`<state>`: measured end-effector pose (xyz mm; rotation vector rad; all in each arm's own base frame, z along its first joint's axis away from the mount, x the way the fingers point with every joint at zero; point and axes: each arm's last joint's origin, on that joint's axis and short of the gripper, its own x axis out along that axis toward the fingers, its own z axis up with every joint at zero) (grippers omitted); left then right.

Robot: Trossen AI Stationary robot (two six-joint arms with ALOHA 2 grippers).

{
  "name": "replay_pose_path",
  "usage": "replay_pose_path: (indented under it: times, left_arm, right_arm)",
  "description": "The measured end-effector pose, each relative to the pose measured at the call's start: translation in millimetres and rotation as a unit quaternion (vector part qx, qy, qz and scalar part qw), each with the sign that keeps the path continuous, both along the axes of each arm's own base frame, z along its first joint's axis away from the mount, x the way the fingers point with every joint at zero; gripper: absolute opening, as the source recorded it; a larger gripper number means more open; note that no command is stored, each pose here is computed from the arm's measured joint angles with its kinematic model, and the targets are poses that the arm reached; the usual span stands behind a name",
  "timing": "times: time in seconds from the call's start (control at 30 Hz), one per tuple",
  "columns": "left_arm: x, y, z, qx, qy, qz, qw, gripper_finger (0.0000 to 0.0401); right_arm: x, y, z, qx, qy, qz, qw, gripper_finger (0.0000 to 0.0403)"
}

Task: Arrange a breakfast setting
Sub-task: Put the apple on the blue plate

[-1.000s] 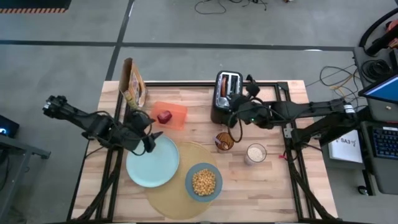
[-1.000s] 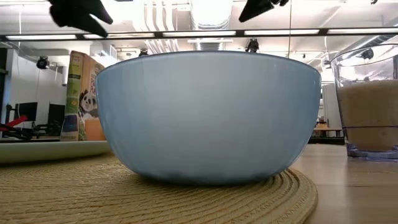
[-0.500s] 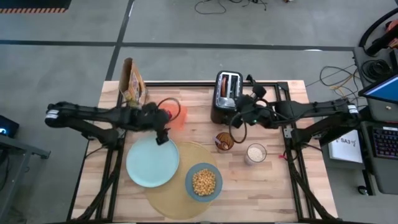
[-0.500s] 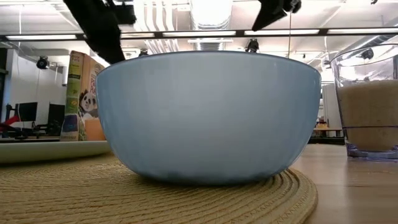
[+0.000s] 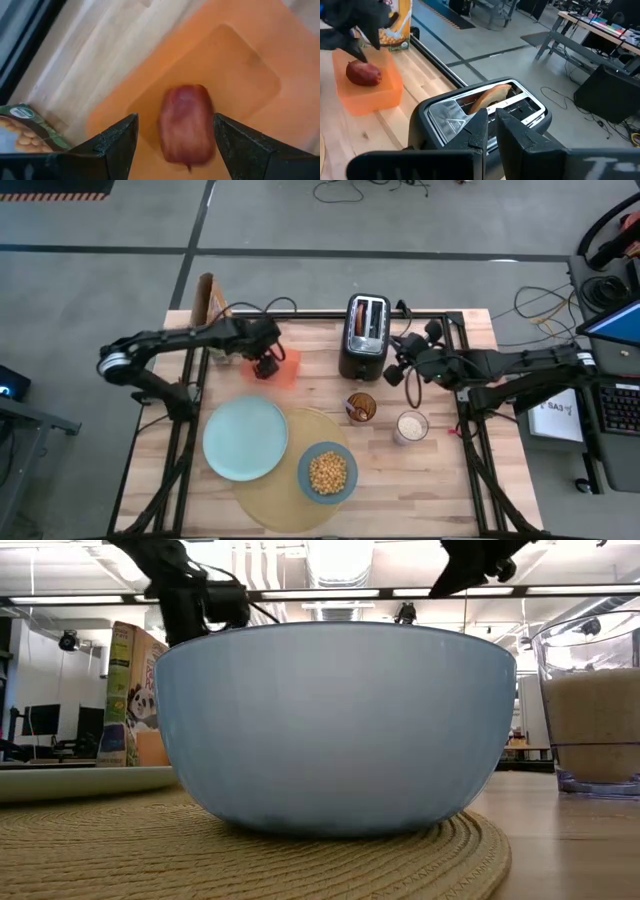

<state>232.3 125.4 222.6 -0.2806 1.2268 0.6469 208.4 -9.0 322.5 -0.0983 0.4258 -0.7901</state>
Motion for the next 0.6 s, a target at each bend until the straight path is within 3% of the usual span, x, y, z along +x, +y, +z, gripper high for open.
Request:
replay_pose_path:
  times: [0.37,0.6]
  left_arm:
    - [23,16,-6,-0.042,0.076,0.022,0.996,0.0318]
    - [26,17,-22,-0.064,0.098,0.017,0.993,0.0324]
  right_arm:
    - [-22,-1,-4,0.0,-0.027,0.001,1.0,0.0027]
    - [-23,-1,-7,0.001,-0.02,0.002,1.0,0.0027]
